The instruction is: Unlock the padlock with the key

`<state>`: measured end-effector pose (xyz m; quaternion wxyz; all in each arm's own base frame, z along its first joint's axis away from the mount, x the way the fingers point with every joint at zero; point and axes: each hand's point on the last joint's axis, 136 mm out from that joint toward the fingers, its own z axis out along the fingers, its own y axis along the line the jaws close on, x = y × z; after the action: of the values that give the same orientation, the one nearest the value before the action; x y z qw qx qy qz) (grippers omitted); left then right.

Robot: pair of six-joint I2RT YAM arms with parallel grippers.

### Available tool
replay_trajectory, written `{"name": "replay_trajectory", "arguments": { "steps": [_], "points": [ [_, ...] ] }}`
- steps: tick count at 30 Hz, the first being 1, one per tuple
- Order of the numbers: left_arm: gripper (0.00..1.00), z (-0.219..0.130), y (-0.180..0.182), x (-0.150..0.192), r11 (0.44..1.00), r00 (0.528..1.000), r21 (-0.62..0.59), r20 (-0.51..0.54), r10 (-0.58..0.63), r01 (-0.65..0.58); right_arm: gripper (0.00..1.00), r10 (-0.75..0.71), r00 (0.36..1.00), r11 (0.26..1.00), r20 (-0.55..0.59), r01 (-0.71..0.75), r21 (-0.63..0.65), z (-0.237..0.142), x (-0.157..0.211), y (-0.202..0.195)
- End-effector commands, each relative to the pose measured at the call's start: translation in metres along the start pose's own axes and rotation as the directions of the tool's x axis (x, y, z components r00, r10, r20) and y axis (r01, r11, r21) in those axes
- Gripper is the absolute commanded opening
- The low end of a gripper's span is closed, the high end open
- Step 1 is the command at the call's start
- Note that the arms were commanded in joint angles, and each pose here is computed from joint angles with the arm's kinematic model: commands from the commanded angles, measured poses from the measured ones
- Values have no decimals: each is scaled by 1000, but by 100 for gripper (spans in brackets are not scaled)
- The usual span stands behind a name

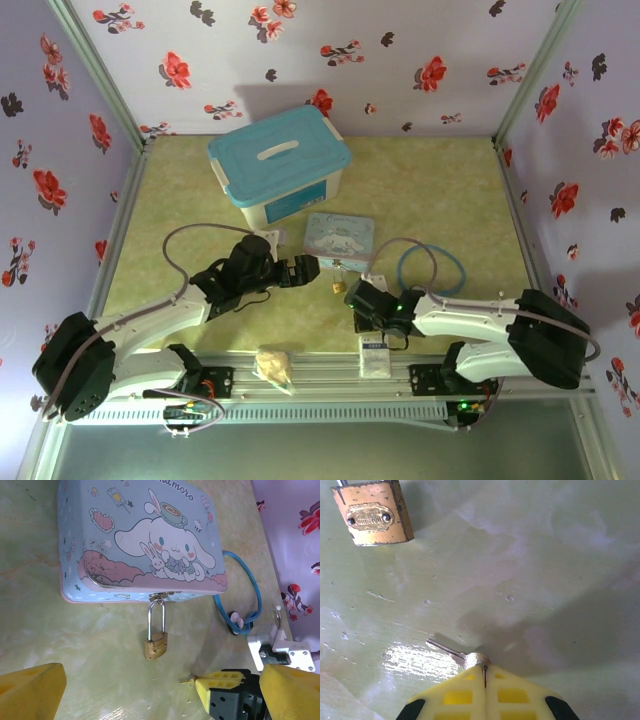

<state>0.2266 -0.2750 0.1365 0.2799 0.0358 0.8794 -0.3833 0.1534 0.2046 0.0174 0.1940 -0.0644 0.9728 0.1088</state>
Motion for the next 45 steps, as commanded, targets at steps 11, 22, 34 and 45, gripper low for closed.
{"name": "replay_trajectory", "arguments": {
  "steps": [11,22,34,45],
  "points": [
    [96,4,-31,-21,990,993,136,111,-47,32,0,78,990,971,116,-49,-235,-35,-39,12],
    [72,36,-70,-12,975,999,218,-3,-54,53,0,148,962,952,229,-76,-298,-77,-96,44],
    [28,51,-72,-1,972,995,220,-70,-71,85,0,206,946,933,250,-112,-342,-79,-113,60],
    [5,57,-66,5,980,994,189,-99,-51,69,0,206,950,926,236,-111,-360,-72,-116,69]
  ]
}}
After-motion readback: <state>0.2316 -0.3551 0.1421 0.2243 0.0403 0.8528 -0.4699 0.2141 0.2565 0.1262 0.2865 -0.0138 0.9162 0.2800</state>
